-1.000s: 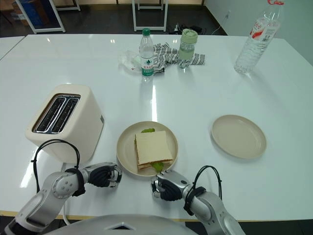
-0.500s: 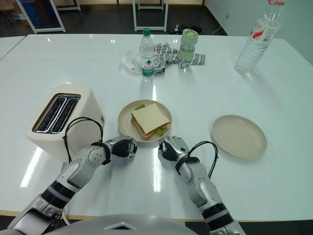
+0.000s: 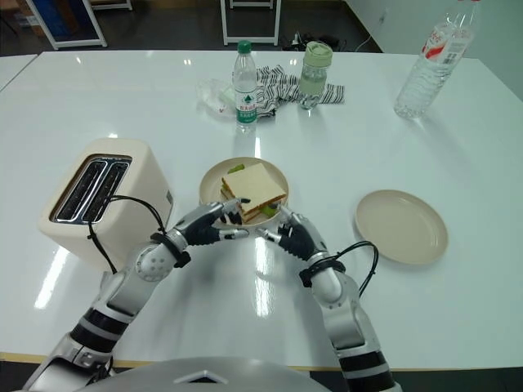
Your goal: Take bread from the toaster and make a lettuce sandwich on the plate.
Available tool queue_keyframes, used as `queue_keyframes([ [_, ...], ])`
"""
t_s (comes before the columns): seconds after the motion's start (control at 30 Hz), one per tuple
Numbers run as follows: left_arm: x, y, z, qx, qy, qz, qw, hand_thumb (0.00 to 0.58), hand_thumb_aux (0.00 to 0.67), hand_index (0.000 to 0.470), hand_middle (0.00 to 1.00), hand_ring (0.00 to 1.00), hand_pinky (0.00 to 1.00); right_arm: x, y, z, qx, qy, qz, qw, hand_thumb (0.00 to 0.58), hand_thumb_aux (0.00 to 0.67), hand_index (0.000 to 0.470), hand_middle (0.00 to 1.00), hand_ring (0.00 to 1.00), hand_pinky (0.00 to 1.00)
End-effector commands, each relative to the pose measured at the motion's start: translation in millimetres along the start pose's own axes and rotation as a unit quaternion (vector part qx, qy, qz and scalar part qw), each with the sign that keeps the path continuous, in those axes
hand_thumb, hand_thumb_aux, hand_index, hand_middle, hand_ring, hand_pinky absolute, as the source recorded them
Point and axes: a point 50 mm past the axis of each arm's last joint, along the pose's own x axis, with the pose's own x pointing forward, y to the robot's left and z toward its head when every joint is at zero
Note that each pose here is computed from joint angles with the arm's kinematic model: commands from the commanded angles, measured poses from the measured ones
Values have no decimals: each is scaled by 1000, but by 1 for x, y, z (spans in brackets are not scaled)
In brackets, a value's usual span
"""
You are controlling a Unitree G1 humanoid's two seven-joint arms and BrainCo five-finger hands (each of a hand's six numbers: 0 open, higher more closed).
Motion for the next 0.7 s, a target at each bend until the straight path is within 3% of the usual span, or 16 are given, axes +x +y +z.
queue_keyframes([
  [0.03,-4,5,-1,-115,4,143,983,0,0,0,0,0,0,4,-16,8,105,-24,-87,990,0,0,0,0,0,0],
  [0.37,-2,6,-23,-274,12,277,921,0,0,0,0,0,0,15,13,-2,153,7,-157,976,0,0,0,0,0,0],
  [0.7,3,-5,-24,-324,-6,264,908,0,0,0,0,0,0,14,16,-8,149,4,-163,975,0,0,0,0,0,0],
])
